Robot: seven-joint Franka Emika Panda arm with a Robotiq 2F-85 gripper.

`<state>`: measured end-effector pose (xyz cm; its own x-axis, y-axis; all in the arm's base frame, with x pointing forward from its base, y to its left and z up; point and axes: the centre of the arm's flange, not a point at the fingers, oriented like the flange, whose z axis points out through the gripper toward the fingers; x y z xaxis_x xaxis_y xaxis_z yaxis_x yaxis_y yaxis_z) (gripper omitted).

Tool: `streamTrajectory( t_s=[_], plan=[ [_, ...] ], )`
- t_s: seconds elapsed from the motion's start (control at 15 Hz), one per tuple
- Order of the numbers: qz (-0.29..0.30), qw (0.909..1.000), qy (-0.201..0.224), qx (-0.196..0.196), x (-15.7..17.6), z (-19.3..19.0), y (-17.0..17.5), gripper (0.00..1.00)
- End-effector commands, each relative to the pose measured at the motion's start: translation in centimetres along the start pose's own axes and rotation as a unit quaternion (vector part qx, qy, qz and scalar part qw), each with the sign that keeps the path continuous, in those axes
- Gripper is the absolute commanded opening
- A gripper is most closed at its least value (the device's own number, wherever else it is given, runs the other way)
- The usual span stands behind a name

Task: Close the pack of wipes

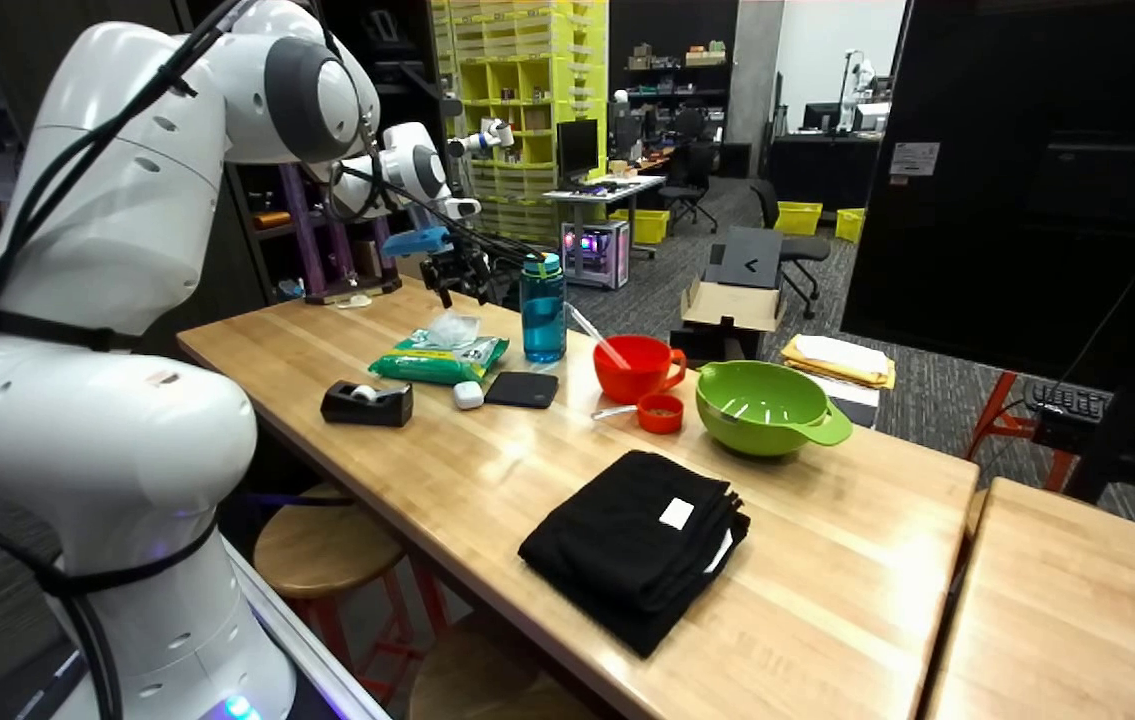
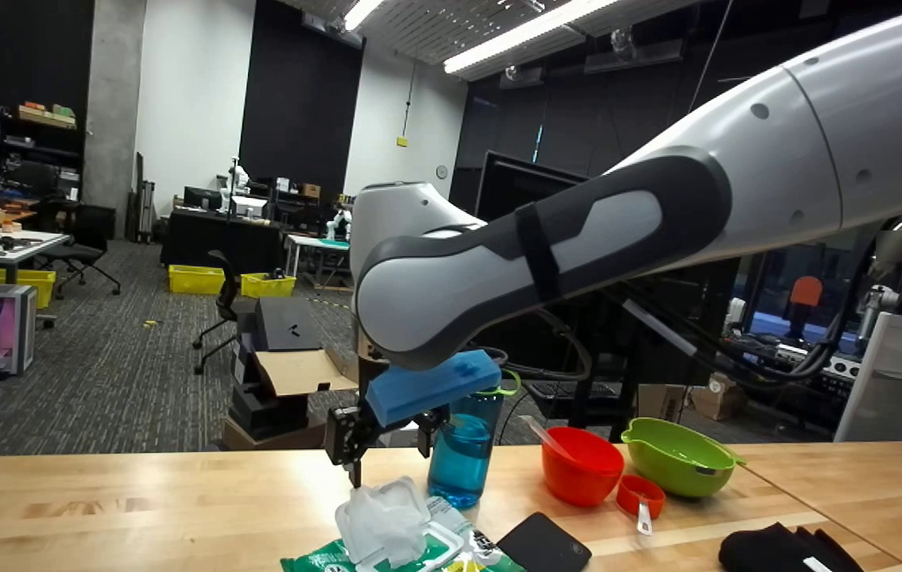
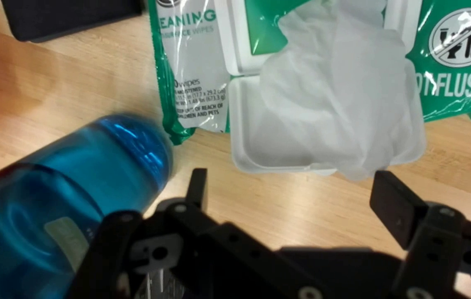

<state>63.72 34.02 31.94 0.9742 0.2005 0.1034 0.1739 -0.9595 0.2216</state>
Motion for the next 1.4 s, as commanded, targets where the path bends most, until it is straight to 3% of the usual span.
streamTrajectory(
  t_s=[0.0,0.67,1.33],
  plan=[
    [0.014,0.9997,0.001,-0.020,-0.9,-1.0,-0.3,1.00],
    [0.045,0.9985,0.005,-0.032,-1.5,-0.8,-2.5,1.00],
    [0.004,0.9995,0.027,-0.019,-1.8,0.6,-2.8,1.00]
  ],
)
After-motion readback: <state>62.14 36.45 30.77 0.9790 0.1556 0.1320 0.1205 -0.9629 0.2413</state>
